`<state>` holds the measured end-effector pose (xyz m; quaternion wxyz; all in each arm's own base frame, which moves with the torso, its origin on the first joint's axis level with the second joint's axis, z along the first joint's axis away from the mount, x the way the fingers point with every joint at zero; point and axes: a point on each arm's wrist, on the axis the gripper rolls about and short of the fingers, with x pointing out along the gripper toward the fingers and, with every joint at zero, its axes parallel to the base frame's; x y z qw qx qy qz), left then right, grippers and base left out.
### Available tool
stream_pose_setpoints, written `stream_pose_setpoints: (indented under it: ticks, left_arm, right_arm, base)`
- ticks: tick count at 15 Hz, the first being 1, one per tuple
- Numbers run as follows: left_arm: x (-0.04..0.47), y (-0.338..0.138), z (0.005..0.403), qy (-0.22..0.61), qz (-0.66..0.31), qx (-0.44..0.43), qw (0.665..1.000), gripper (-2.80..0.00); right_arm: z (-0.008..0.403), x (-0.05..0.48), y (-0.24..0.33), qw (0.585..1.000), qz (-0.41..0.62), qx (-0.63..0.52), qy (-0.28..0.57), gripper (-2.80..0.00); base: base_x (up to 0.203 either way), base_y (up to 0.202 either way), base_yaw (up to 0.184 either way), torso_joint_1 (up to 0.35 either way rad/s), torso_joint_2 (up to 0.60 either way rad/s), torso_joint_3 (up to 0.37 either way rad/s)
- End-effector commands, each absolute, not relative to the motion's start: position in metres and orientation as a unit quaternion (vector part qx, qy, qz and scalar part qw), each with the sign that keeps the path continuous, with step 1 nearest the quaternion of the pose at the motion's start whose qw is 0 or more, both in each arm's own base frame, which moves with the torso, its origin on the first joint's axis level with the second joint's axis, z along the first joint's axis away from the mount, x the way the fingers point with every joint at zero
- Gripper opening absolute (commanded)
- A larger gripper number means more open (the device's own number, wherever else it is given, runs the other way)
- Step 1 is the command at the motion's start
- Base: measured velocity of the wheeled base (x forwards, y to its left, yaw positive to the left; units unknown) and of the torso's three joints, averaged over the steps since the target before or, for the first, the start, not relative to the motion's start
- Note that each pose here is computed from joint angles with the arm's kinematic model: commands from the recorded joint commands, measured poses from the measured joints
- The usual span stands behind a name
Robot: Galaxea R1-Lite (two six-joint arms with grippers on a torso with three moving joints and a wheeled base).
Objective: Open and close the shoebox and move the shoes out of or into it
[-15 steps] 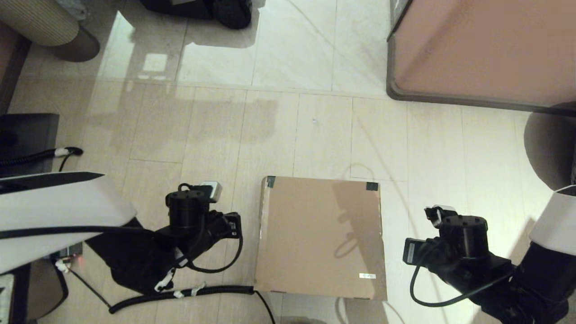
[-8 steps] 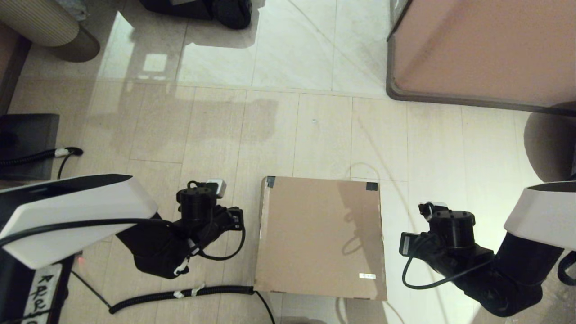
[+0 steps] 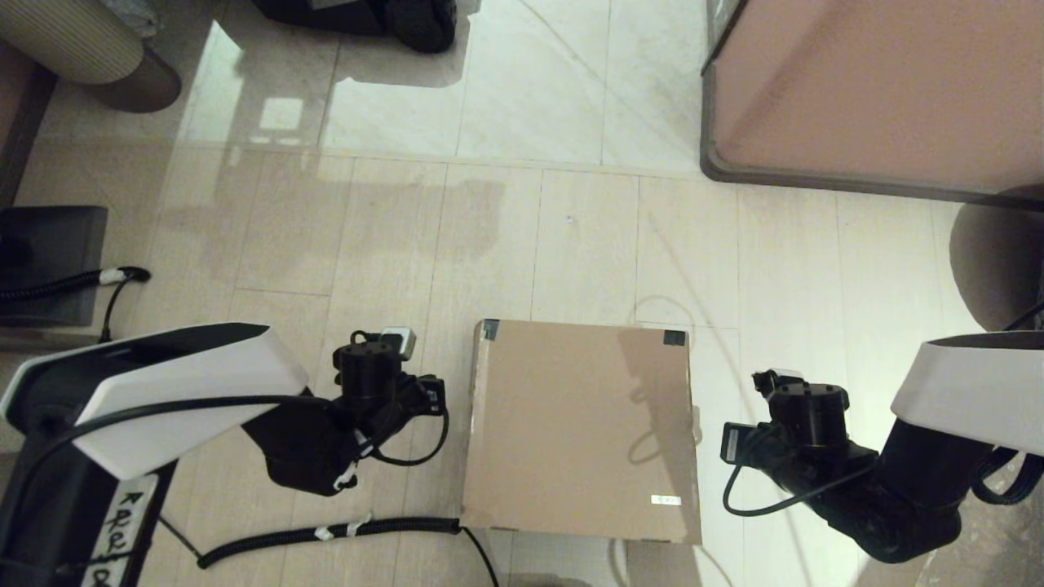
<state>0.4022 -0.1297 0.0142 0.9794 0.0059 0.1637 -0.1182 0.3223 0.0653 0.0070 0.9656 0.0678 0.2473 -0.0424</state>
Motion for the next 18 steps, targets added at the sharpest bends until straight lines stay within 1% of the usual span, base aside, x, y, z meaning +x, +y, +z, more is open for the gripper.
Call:
stream_pose_setpoints:
  ticks: [1, 10, 18]
  left_arm:
    - [0.403, -0.133, 0.005, 0.170, -0.121, 0.009, 0.978, -2.80]
    - [0.413, -0.142, 0.000, 0.168, -0.128, 0.011, 0.977, -2.80]
    - [0.417, -0.149, -0.011, 0.171, -0.133, 0.017, 0.976, -2.80]
  right_arm:
    - [0.003, 0.321, 0.062, 0.964, -0.049, 0.068, 0.252, -2.80]
    - [0.002, 0.325, 0.052, 0.963, -0.064, 0.072, 0.251, -2.80]
    - [-0.010, 0.336, 0.056, 0.963, -0.061, 0.070, 0.254, -2.80]
  base:
    - [0.000, 0.000, 0.000, 0.000, 0.00, 0.000]
    - [0.000, 0.000, 0.000, 0.000, 0.00, 0.000]
    - [0.000, 0.000, 0.000, 0.000, 0.00, 0.000]
